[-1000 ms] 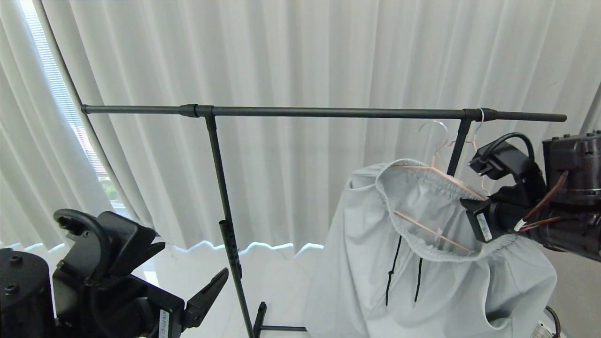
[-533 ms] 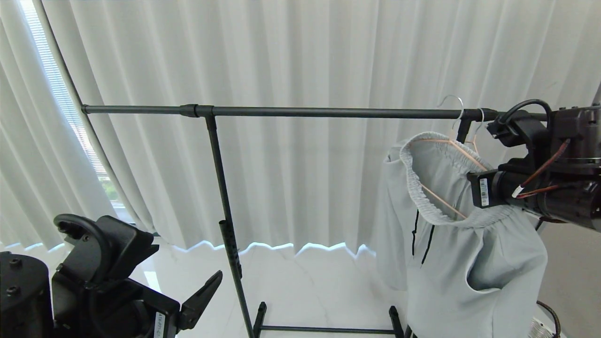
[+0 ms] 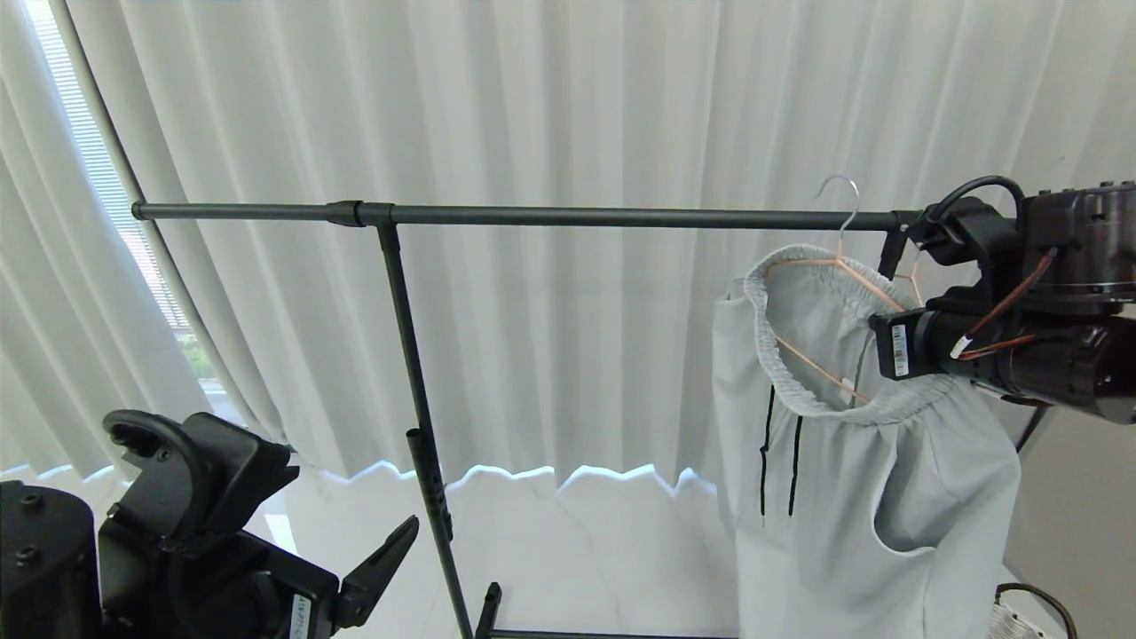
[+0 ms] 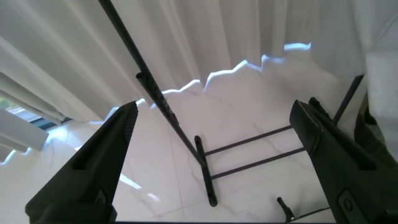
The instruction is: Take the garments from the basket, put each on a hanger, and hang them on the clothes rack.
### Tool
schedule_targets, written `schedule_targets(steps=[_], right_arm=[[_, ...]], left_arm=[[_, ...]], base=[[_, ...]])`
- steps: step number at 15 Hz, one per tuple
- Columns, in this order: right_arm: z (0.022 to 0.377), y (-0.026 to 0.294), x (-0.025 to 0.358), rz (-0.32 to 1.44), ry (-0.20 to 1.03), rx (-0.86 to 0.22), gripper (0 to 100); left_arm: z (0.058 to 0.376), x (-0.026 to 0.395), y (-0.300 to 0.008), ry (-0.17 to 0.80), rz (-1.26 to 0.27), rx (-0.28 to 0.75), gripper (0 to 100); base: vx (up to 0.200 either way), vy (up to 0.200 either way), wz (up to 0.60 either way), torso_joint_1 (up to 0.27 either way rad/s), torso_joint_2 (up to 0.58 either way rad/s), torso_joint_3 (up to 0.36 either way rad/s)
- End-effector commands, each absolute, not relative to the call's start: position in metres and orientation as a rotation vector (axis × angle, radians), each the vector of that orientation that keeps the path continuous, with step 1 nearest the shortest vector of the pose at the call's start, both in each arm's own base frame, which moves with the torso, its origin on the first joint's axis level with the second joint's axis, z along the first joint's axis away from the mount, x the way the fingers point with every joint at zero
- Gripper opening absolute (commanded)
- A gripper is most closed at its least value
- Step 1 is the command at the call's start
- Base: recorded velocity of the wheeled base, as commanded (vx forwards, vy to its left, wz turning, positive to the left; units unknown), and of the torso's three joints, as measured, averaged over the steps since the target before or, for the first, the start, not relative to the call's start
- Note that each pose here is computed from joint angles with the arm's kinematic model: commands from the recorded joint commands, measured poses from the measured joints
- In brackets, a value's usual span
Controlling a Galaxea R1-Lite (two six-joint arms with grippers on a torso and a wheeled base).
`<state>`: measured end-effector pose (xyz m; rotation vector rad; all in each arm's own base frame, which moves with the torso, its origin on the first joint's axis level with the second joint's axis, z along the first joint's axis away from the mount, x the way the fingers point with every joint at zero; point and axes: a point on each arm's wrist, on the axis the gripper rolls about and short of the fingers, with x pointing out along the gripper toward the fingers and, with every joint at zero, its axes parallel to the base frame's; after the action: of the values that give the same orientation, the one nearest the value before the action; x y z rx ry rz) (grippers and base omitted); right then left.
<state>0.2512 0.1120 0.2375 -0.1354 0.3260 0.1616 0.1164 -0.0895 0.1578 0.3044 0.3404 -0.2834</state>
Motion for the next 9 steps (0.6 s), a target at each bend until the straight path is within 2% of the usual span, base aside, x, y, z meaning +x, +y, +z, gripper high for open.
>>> schedule_targets(steps=[1, 5, 9], right_arm=[[0.237, 0.114, 0.252, 0.168, 0.326, -0.136, 0], [0.232, 0.123, 0.252, 0.198, 0.339, -0.145, 0], [0.224, 0.131, 0.261, 0.208, 0.335, -0.146, 0]], left_arm=[[0.156, 0.116, -0.089, 0.346, -0.284, 0.308, 100], [0.154, 0.116, -0.089, 0.352, -0.286, 0.313, 100], [0.152, 0.115, -0.089, 0.360, -0.286, 0.318, 100]], base=[[0.200, 0.000, 0.00, 0.017, 0.00, 0.002], [0.200, 0.000, 0.00, 0.005, 0.00, 0.002], [0.000, 0.000, 0.00, 0.000, 0.00, 0.000]])
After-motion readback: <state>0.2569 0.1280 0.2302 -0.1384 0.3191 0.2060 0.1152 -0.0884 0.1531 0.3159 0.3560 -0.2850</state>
